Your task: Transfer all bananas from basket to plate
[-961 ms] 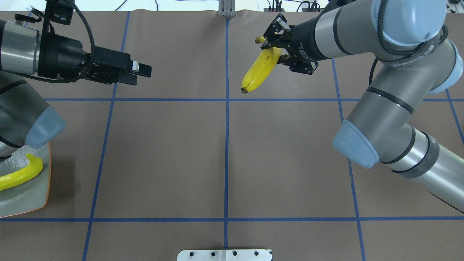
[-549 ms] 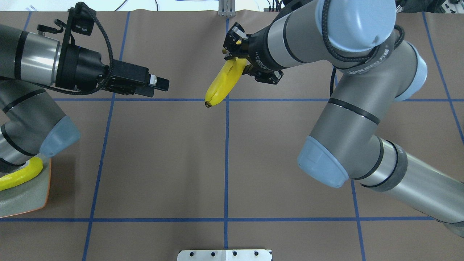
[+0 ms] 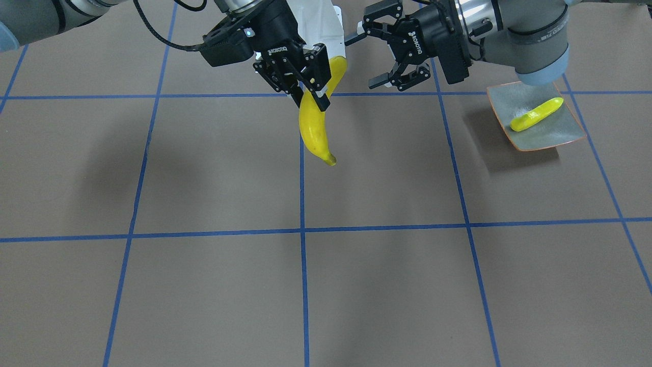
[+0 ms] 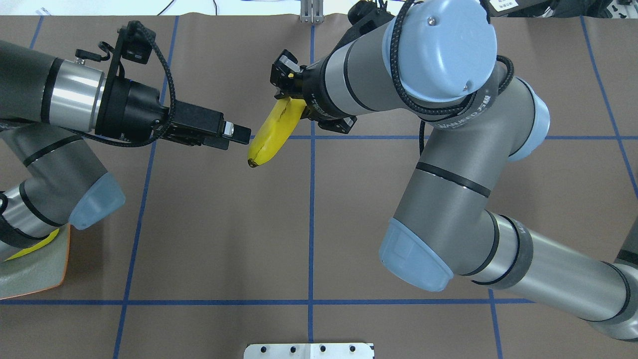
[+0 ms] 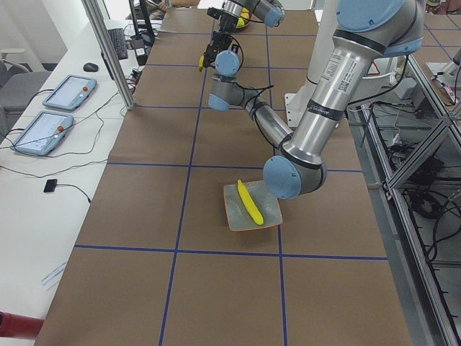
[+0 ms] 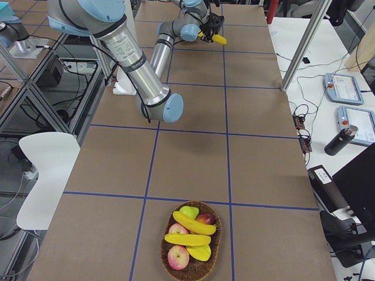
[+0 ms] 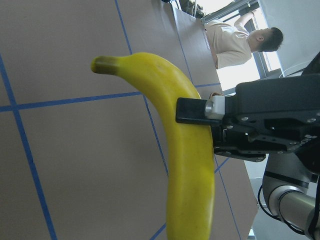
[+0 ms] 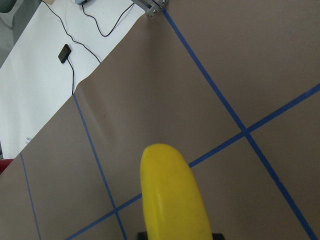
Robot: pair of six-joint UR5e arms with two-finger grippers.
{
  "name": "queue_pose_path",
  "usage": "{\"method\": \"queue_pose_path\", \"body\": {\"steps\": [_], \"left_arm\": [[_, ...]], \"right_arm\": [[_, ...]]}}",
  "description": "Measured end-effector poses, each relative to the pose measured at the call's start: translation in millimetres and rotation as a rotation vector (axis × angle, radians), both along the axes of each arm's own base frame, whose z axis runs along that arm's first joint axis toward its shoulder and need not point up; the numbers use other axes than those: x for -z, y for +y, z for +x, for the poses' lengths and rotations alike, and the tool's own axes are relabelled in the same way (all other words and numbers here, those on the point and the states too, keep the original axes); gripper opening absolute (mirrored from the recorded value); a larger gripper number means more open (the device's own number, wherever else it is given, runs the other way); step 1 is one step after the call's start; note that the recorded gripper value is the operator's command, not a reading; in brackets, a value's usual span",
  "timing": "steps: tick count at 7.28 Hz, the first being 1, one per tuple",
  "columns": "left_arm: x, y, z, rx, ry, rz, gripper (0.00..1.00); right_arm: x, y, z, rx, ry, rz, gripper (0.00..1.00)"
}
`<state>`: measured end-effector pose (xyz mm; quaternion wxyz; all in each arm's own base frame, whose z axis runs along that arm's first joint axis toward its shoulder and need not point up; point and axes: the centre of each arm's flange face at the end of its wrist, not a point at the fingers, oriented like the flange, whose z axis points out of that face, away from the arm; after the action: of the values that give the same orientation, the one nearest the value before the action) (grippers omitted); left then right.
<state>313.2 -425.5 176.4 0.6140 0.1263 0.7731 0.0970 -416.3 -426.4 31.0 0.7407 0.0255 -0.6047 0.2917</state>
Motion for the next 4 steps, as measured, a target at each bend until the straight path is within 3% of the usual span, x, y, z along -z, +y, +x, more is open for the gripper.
{"method": "queue_pose_path", "body": {"steps": [2,3,4], "left_arm": [[3.4,4.0,1.3,-0.007,0.006,0.007,0.94],[5.2,6.3,1.3,-0.010,0.010,0.011,0.88],[6.8,8.7,1.4,-0.014,0.013,0.014,0.63]], "right_arm": [[11.1,9.2,-6.4,0.002,-0.014,0.012,0.00],[15.5,12.5,-8.4,0.002,-0.020,0.018,0.00],[18.6,14.7,-9.4,0.003,-0.024,0.022,0.00]]}}
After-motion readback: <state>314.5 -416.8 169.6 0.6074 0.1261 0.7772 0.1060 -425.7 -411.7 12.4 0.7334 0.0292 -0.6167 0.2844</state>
